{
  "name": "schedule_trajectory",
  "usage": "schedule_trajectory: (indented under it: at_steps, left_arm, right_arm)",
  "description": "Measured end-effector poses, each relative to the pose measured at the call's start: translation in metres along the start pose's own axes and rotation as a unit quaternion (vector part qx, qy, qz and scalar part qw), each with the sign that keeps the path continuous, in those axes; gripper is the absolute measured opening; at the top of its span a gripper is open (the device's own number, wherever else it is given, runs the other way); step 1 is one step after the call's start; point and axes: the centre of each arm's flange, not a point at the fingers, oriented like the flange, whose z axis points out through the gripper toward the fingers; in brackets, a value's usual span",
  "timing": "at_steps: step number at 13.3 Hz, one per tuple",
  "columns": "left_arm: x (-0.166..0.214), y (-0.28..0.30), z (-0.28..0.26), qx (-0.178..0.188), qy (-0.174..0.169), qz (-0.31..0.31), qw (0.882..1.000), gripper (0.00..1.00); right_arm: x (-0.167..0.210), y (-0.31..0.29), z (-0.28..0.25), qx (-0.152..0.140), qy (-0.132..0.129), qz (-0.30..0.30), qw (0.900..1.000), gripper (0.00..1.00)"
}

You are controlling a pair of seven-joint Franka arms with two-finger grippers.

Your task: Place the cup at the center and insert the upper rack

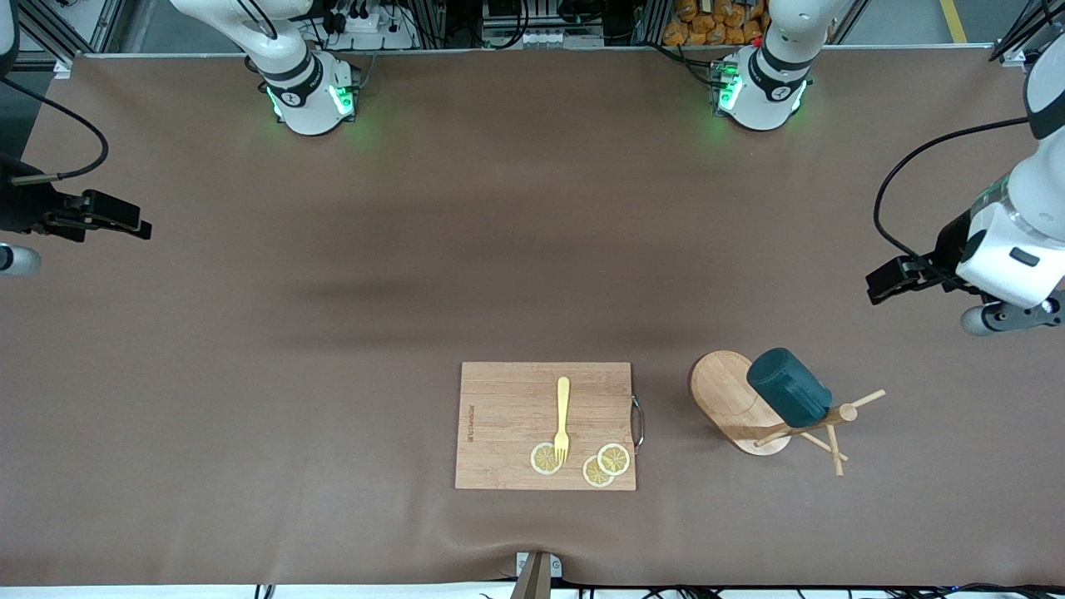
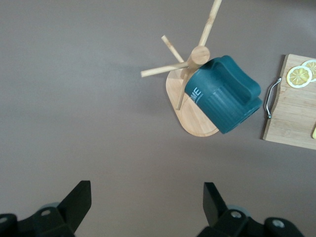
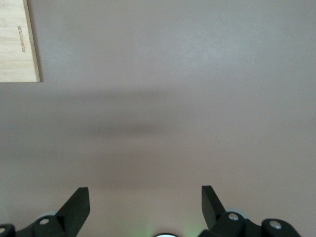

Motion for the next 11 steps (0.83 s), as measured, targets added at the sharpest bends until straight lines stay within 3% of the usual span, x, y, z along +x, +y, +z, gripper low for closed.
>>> schedule_trajectory:
  at_steps: [5, 8, 11]
  left_arm:
    - [-0.002, -0.010, -0.003, 0.014, -0.010, -0.009, 1.000, 1.00]
    - [-0.009, -0.015, -0.009, 0.027, -0.015, 0.017, 0.999, 1.00]
    - [-0.019, -0.020, -0.016, 0.039, -0.019, 0.020, 0.999, 1.00]
  right_arm:
    - [-0.001, 0.012, -0.004, 0.000, 0.005, 0.011, 1.000, 1.00]
    - [-0.002, 0.018, -0.004, -0.024, 0.004, 0.013, 1.000, 1.00]
    - [-0.002, 0.019, -0.005, -0.028, 0.004, 0.013, 1.000, 1.00]
